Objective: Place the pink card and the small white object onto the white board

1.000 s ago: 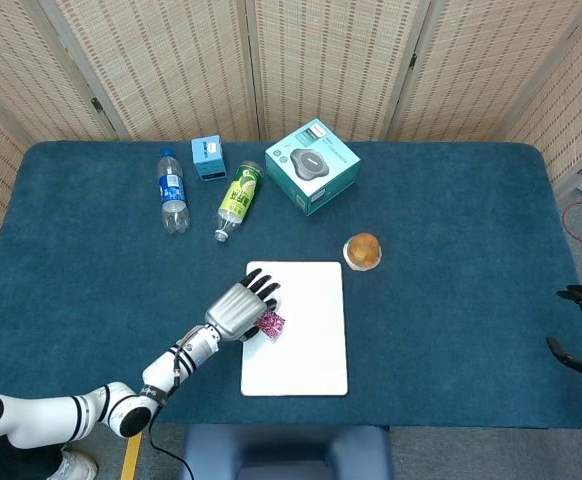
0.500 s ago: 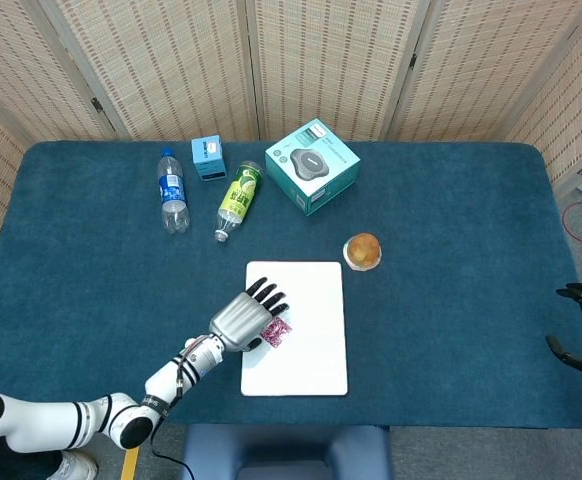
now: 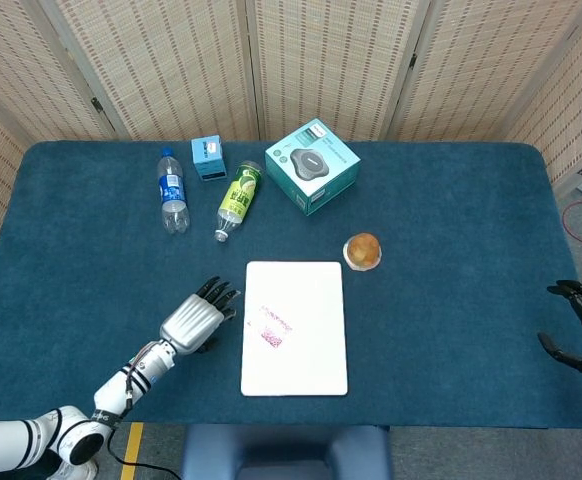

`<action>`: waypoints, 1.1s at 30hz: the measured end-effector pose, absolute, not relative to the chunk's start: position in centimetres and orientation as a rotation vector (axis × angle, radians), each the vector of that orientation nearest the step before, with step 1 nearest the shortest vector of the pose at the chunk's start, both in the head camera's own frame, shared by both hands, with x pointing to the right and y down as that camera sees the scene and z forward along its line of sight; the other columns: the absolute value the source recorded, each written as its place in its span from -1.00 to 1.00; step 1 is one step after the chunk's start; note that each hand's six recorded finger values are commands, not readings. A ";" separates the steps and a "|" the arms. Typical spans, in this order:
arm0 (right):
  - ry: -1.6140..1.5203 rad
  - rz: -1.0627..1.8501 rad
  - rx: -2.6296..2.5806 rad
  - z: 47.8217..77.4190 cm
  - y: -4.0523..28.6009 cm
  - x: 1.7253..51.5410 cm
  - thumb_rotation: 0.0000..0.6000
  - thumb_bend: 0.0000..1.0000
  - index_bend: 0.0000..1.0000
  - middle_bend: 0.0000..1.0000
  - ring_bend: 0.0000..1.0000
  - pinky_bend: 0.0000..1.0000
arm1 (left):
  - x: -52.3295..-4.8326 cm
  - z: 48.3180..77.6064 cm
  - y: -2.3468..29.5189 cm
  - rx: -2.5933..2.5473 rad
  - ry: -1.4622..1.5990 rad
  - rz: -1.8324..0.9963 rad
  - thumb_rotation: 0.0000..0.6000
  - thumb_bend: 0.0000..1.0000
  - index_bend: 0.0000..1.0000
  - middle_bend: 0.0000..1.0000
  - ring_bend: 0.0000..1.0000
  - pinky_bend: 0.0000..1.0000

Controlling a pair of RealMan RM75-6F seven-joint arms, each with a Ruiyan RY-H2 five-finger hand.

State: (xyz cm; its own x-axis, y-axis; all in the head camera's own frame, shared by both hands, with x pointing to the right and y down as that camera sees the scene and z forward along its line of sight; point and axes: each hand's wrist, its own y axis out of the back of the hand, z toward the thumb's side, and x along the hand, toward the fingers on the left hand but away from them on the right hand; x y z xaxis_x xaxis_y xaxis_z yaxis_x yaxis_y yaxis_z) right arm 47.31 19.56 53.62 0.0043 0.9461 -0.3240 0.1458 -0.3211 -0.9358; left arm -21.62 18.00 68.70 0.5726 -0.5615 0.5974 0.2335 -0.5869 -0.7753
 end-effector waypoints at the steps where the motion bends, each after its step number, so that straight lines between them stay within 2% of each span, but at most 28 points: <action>1: -1.156 1.391 -1.554 53.6 19.5 47.3 1.00 -0.50 -0.48 -0.49 -0.55 -0.53 | -22.1 68.7 18.2 -1.907 0.266 -1.123 1.00 -0.27 -0.21 -0.72 -0.83 -1.00; 17: -1.144 1.377 -1.565 53.5 19.3 46.7 1.00 -0.50 -0.48 -0.49 -0.55 -0.53 | -27.3 69.3 20.2 -1.911 0.284 -1.236 1.00 -0.28 -0.22 -0.72 -0.83 -1.00; 33: -1.147 1.377 -1.564 53.5 19.5 46.8 1.00 -0.50 -0.48 -0.49 -0.55 -0.53 | -27.7 70.6 21.5 -1.931 0.266 -1.258 1.00 -0.25 -0.15 -0.72 -0.83 -1.00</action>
